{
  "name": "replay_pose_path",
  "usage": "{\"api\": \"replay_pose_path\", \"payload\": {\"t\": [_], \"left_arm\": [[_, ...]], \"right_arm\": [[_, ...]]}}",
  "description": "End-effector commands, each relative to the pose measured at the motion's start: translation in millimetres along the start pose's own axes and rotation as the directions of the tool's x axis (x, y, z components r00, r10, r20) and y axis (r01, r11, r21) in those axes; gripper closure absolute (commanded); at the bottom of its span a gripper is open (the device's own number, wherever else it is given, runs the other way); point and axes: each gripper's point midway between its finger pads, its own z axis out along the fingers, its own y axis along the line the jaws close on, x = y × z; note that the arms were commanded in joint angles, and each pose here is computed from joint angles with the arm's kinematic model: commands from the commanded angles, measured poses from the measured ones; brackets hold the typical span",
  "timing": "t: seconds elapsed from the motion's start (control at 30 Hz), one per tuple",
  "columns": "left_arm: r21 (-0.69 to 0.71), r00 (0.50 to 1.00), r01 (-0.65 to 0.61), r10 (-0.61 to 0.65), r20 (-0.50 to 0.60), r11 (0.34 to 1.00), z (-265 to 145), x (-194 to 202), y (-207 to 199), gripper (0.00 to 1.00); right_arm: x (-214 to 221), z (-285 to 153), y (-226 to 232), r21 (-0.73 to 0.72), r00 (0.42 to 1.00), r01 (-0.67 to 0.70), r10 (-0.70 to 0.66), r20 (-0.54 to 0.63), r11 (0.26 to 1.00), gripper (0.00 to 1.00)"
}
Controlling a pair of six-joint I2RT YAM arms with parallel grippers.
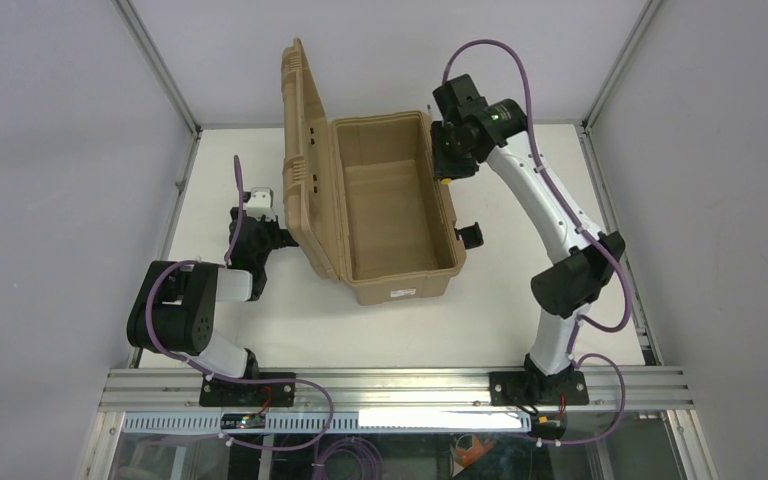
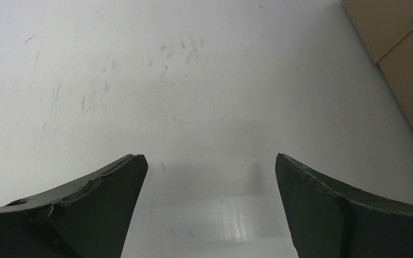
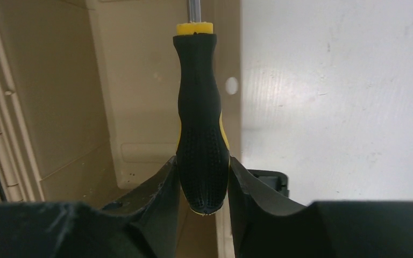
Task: Put the screwdriver in the bin
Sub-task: Place the screwdriver in the bin.
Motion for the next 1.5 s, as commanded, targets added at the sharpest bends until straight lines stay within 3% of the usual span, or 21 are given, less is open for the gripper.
{"api": "replay_pose_path", "payload": {"t": [0.0,0.5,1.47], "left_arm": [[0.008,0.998,0.015,-0.016,0.054,1.000,-1.7,-16.4,0.6,0.01],[0.008,0.998,0.015,-0.015,0.054,1.000,-1.7,-16.5,0.6,0.01],[0.008,0.998,0.016,-0.016,0.056,1.000,-1.7,-16.9,0.7,0.01]], "right_arm": [[-14.6,-20.1,37.6,-0.085,0.994,-0.015,0.024,0.103,0.996,0.77],[40.0,43.5,108.1,-0.142,1.000,-0.004,0.006,0.011,0.990,0.77],[126.9,176.6,114.3,-0.005,0.981,-0.018,0.017,-0.192,1.000,0.77]]}}
